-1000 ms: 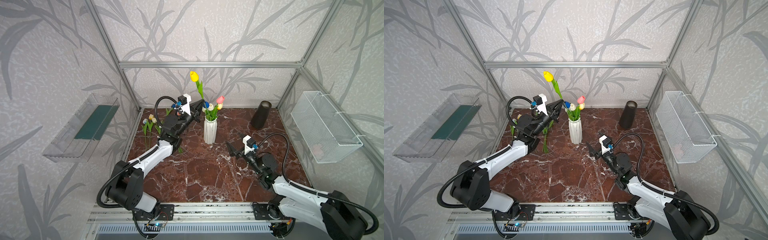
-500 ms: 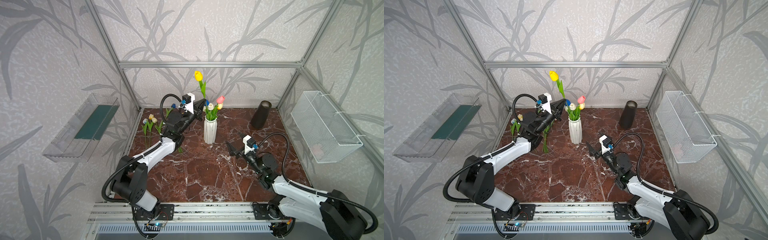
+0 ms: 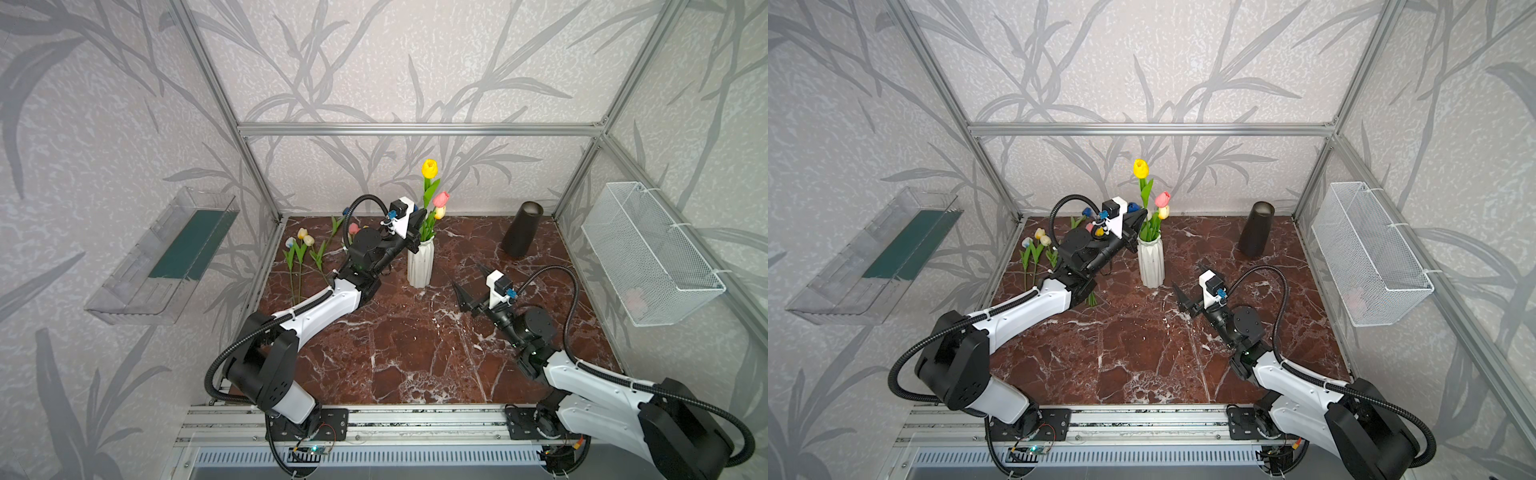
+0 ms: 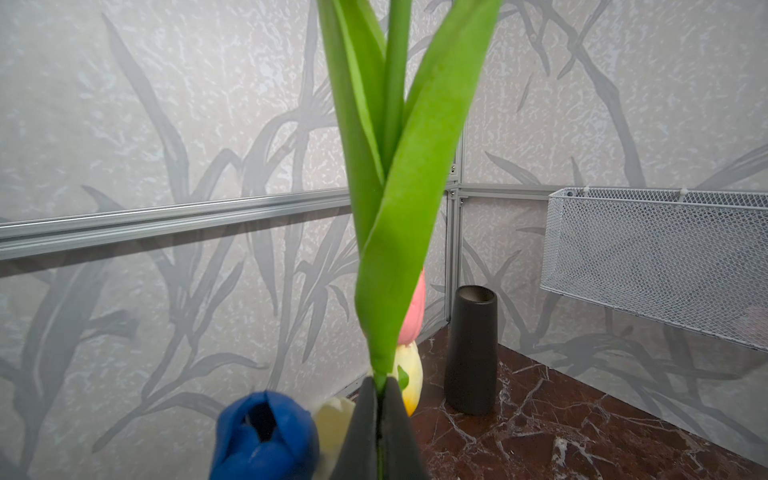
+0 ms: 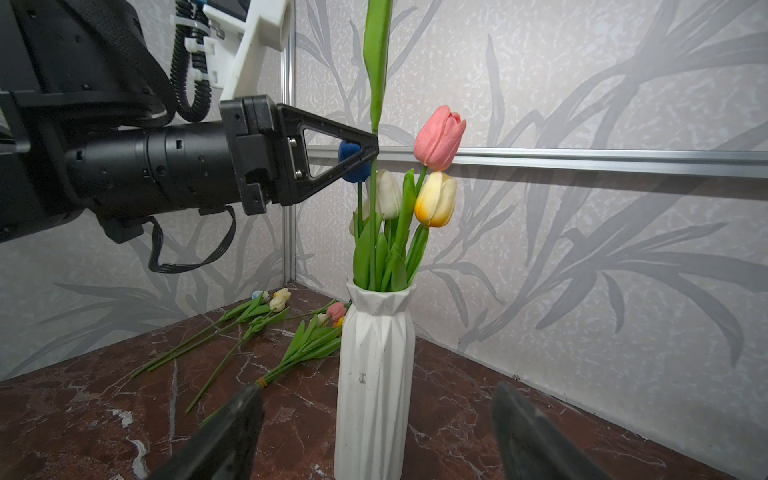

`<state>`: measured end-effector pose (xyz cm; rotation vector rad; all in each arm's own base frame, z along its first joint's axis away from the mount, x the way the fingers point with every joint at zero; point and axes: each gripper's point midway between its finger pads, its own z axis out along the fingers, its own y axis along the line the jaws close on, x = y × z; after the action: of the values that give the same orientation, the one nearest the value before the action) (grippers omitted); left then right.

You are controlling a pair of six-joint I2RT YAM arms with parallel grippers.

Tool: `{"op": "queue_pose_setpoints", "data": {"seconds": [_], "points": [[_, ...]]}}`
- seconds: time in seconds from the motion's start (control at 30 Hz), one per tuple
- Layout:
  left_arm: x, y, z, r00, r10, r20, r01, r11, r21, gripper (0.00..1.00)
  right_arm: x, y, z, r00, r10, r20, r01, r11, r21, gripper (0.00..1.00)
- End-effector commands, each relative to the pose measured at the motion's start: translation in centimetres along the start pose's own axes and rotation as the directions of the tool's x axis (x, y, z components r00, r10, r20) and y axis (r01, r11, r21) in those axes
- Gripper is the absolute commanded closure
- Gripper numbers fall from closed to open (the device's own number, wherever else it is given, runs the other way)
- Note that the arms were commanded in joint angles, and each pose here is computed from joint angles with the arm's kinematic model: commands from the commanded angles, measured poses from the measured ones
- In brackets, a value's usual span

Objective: Arrange the flowers into the vase

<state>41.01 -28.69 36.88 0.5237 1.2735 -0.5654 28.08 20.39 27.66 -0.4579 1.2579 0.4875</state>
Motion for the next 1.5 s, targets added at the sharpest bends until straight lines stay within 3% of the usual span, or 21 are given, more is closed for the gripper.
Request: {"op": "queue_pose_setpoints", "data": {"seconds": [0.0,0.5,0.73,0.8,0.93,1.03,1.23,1.47], "points": [[1.4,0.0,0.1,0.999,0.031,-0.023,-0.031,0.999,-0.015,1.00,-0.8,-0.1,-0.1,0.999,-0.004,0.045,0.004,1.000,0.008,0.13],[6.8,-0.6,-1.2,0.994,-0.015,-0.104,0.011,0.999,-0.036,1.00,0.9,0.2,0.8,1.000,-0.006,0.007,0.006,1.000,-0.004,0.13],[7.9,-0.8,-1.8,0.991,-0.032,-0.126,0.027,0.999,-0.041,1.00,2.6,-0.5,2.5,0.998,0.000,-0.064,0.001,1.000,0.025,0.12],[7.7,-0.8,-1.9,0.992,-0.031,-0.124,0.026,0.999,-0.043,0.94,3.4,-0.8,3.4,0.995,0.022,-0.097,-0.019,1.000,0.025,0.12],[6.7,-0.9,-2.2,0.993,-0.026,-0.113,0.022,0.999,-0.037,0.70,5.1,-1.0,5.6,0.988,0.039,-0.147,-0.037,0.999,0.016,0.09],[5.8,-0.7,-2.8,0.993,-0.031,-0.115,0.026,0.999,-0.044,0.63,6.3,-1.0,7.3,0.982,0.065,-0.177,-0.067,0.998,-0.003,0.06],[5.1,-0.7,-5.0,0.989,-0.048,-0.138,0.042,0.998,-0.048,0.59,8.9,-0.7,10.4,0.970,0.084,-0.227,-0.101,0.993,-0.067,0.02],[7.4,-0.8,-10.2,0.980,-0.062,-0.190,0.045,0.995,-0.093,0.44,11.7,0.3,13.4,0.963,0.063,-0.262,-0.103,0.984,-0.144,0.01]]}}
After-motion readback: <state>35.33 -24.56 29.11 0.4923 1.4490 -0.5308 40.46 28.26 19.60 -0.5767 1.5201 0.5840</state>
